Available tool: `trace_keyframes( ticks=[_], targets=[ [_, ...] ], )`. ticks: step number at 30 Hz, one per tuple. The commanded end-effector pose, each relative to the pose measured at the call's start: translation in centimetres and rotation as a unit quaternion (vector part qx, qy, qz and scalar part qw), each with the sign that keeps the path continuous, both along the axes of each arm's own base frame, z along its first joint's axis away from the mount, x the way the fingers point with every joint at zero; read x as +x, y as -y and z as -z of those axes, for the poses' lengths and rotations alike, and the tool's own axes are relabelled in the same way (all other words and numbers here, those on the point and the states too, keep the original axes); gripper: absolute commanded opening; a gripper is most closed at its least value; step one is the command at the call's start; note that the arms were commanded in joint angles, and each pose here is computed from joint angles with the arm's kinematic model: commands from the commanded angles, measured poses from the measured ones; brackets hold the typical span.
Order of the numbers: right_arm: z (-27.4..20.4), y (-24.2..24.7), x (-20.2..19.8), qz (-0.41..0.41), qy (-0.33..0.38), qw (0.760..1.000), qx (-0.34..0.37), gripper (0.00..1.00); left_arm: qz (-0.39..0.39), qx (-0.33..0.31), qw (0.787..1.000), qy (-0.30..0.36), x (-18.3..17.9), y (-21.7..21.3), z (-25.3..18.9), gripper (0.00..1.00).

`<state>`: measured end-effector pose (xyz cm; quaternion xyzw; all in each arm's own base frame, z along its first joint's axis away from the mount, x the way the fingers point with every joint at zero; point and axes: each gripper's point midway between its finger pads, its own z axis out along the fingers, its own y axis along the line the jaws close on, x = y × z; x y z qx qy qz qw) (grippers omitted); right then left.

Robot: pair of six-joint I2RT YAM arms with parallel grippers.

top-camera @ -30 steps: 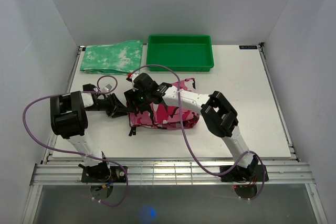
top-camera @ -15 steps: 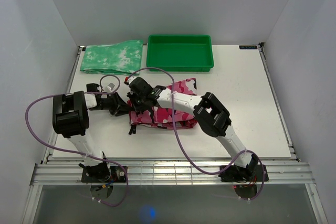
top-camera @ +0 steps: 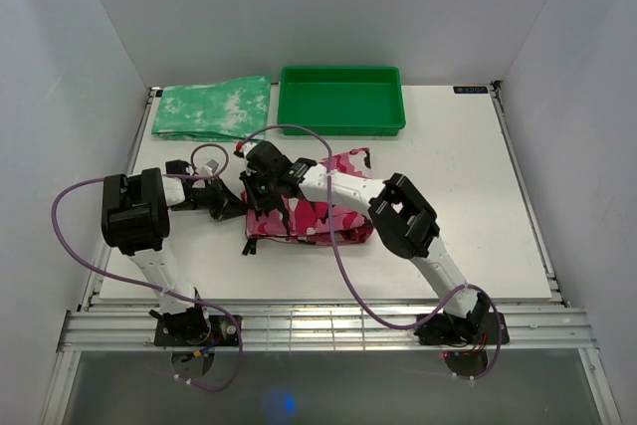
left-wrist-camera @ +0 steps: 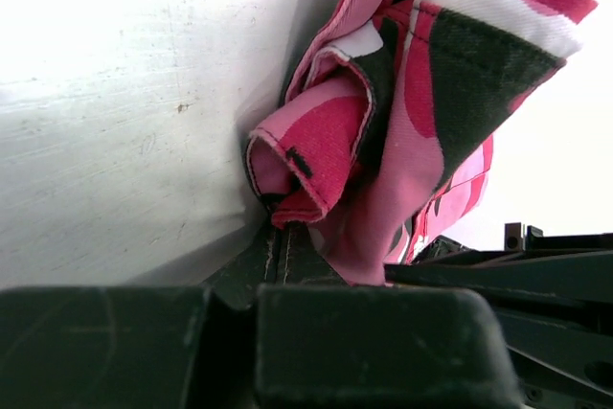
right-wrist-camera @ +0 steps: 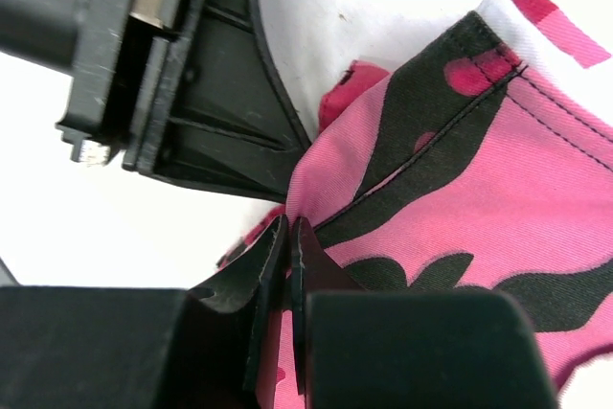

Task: Fold and stack the trousers
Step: Fold the trousers

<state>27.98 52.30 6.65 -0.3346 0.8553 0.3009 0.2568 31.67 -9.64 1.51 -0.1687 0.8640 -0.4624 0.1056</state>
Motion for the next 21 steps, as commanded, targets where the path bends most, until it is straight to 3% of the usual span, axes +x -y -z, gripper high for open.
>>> trace_keyframes(
  ticks=[1,10,15,21],
  targets=[
    [-6.8,-3.2,-0.4,-0.019,0.018,0.995,0.092,0.08,0.002,0.063,0.998,-0.019,-0.6,-0.7,3.2,0.0],
    [-6.4,-4.1,0.1,-0.011,0.012,0.995,0.1,0.08,0.002,0.066,0.998,-0.016,-0.8,-0.7,3.2,0.0],
    [-3.6,-3.5,0.4,-0.006,0.008,0.997,0.077,0.08,0.001,0.071,0.997,-0.02,-0.7,-0.8,3.1,0.02],
    [0.0,-2.3,0.9,-0.007,-0.013,0.998,0.058,0.08,-0.021,0.134,0.99,-0.024,0.8,-5.3,2.0,0.4]
  ],
)
